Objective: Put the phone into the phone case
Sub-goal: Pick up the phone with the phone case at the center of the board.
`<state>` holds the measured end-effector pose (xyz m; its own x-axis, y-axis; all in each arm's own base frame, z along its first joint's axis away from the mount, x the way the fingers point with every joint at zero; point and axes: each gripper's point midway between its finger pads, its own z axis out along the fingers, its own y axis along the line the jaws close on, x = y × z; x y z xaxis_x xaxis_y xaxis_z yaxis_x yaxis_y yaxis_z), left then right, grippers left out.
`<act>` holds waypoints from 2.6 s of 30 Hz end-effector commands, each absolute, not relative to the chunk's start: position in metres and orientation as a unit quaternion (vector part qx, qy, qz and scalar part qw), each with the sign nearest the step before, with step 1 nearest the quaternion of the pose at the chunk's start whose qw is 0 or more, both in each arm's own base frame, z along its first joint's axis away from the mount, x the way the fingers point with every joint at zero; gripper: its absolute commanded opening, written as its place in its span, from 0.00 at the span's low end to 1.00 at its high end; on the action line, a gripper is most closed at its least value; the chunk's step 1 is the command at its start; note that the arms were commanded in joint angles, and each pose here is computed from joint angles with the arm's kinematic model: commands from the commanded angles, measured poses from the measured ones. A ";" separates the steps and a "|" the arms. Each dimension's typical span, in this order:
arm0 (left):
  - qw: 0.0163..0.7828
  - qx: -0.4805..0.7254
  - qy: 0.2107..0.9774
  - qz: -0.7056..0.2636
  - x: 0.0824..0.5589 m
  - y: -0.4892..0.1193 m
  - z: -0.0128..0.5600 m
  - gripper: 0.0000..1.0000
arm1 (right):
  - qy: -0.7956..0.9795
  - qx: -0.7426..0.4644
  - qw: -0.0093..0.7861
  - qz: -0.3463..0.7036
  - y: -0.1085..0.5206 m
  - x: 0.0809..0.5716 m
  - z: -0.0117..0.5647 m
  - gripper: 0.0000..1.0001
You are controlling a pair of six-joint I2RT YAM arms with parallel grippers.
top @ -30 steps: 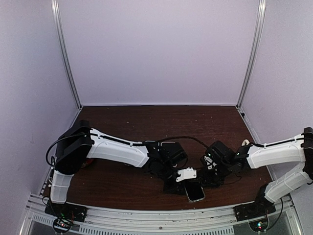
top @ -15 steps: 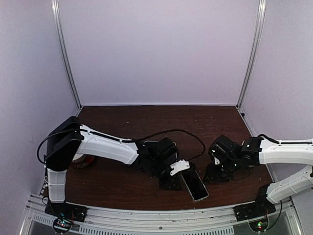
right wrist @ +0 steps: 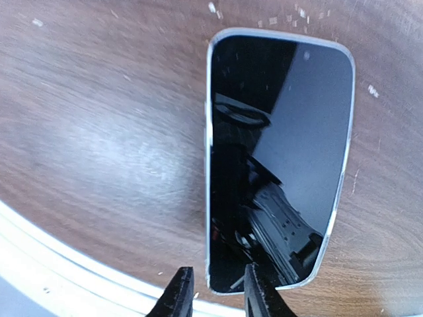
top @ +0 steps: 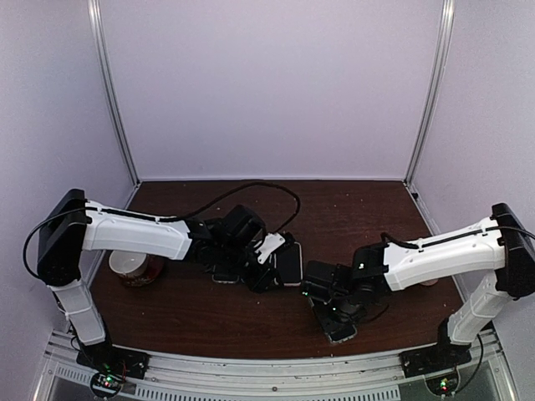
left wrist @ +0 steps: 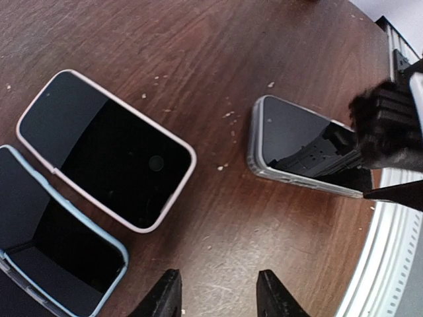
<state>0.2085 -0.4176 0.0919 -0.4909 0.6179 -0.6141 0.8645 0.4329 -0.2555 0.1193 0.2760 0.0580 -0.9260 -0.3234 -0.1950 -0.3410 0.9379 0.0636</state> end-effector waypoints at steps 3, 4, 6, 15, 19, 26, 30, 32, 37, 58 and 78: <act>0.247 0.442 0.819 -0.269 0.216 -0.416 0.103 0.43 | 0.980 -0.183 0.082 -0.012 0.265 0.117 0.051 0.26; 0.246 0.443 0.819 -0.269 0.215 -0.416 0.102 0.43 | 0.980 -0.184 0.080 -0.008 0.267 0.116 0.049 0.24; 0.242 0.444 0.820 -0.268 0.215 -0.416 0.099 0.43 | 0.980 -0.183 0.072 0.002 0.271 0.112 0.045 0.23; 0.236 0.449 0.821 -0.261 0.215 -0.416 0.094 0.43 | 0.978 -0.190 0.079 0.023 0.285 0.107 0.059 0.30; 0.236 0.451 0.820 -0.262 0.215 -0.417 0.094 0.43 | 0.978 -0.195 0.072 0.005 0.282 0.106 0.052 0.30; 0.231 0.454 0.821 -0.259 0.214 -0.416 0.089 0.43 | 0.980 -0.190 0.054 -0.032 0.269 0.102 0.033 0.19; 0.222 0.454 0.826 -0.251 0.215 -0.415 0.083 0.43 | 0.981 -0.183 0.043 -0.046 0.257 0.098 0.018 0.00; 0.219 0.454 0.828 -0.248 0.215 -0.415 0.082 0.43 | 0.982 -0.174 0.035 -0.062 0.244 0.094 0.009 0.00; 0.224 0.455 0.827 -0.242 0.217 -0.414 0.082 0.42 | 0.986 -0.161 0.007 -0.050 0.234 0.080 -0.015 0.00; 0.239 0.455 0.827 -0.227 0.220 -0.407 0.096 0.42 | 0.988 -0.133 0.081 0.003 0.256 0.149 0.057 1.00; 0.231 0.457 0.830 -0.223 0.220 -0.405 0.089 0.42 | 0.990 -0.138 0.013 -0.038 0.238 0.137 -0.003 0.74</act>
